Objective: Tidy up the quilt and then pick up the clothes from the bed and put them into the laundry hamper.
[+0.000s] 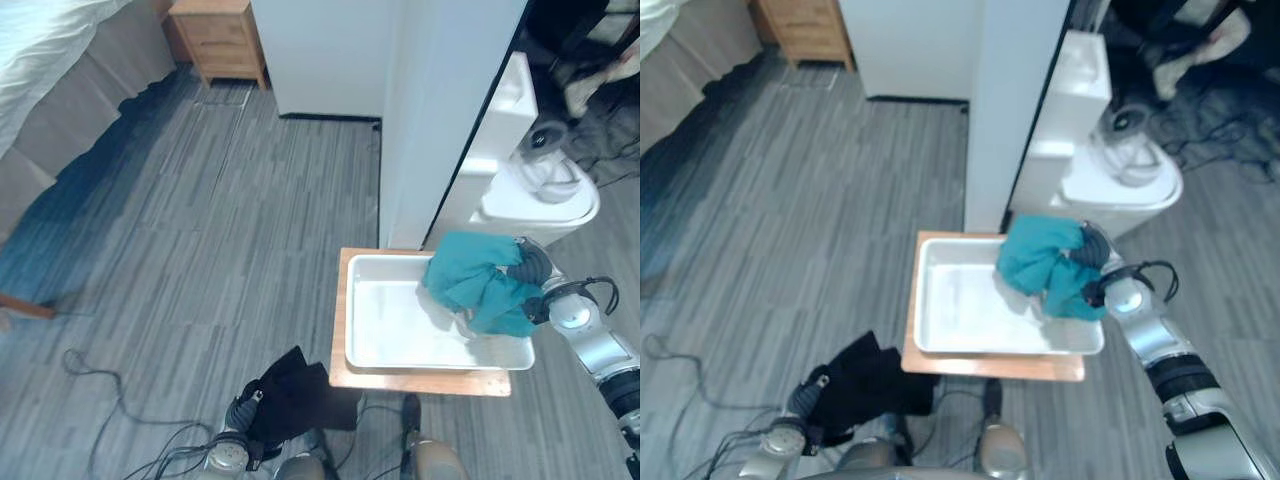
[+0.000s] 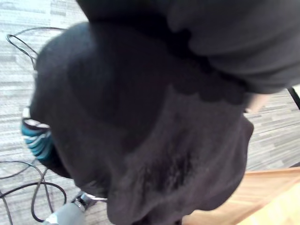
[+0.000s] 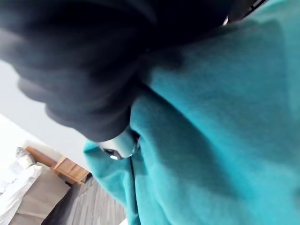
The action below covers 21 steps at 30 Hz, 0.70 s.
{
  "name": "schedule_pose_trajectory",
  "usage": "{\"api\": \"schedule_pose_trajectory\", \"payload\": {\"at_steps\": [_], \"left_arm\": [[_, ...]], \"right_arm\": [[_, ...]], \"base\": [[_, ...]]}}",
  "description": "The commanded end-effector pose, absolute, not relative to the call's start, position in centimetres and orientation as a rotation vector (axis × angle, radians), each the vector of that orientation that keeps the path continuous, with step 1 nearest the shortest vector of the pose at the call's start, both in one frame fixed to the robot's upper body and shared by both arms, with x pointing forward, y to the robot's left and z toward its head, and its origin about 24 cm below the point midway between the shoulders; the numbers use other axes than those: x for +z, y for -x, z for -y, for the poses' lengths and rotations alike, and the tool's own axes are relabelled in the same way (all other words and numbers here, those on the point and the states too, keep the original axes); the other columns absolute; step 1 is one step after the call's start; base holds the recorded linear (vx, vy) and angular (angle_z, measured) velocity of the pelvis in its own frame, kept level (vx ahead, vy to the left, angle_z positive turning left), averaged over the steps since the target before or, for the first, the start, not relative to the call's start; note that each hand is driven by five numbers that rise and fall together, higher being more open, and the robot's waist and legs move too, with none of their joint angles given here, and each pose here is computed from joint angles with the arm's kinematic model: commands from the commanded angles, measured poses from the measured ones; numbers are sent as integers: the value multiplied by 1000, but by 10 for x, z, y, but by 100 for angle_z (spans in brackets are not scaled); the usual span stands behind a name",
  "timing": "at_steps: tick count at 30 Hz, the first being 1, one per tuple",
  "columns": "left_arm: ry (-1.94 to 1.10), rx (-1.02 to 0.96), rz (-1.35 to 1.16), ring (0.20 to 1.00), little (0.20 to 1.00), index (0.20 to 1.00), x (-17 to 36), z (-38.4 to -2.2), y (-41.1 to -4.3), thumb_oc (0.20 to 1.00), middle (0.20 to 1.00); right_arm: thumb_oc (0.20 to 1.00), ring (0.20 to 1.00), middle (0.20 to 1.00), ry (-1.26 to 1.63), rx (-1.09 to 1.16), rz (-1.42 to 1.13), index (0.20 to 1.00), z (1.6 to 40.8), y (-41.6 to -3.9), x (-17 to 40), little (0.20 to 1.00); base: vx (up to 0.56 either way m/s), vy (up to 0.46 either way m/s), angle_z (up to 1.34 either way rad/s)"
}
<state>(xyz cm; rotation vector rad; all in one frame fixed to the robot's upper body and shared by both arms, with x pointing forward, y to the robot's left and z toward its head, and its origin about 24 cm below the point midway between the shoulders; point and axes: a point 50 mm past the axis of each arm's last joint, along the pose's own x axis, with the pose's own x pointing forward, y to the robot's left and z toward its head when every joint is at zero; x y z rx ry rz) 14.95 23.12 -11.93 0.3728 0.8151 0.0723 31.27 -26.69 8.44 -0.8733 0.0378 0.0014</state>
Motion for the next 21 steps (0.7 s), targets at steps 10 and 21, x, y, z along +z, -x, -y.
{"api": "schedule_pose_trajectory", "payload": {"at_steps": [10, 21], "left_arm": [[-354, 121, -238, 200, 200, 200, -16, -246, -223, 200, 200], [-421, -65, 489, 200, 200, 200, 139, -204, -263, 200, 200]], "right_arm": [[1000, 1000, 1000, 1187, 50, 89, 1000, 249, -310, 90, 1000], [1000, 1000, 1000, 1411, -68, 25, 1000, 295, -258, 72, 1000]], "base": [[22, -16, 1], [28, -1, -7]]}}
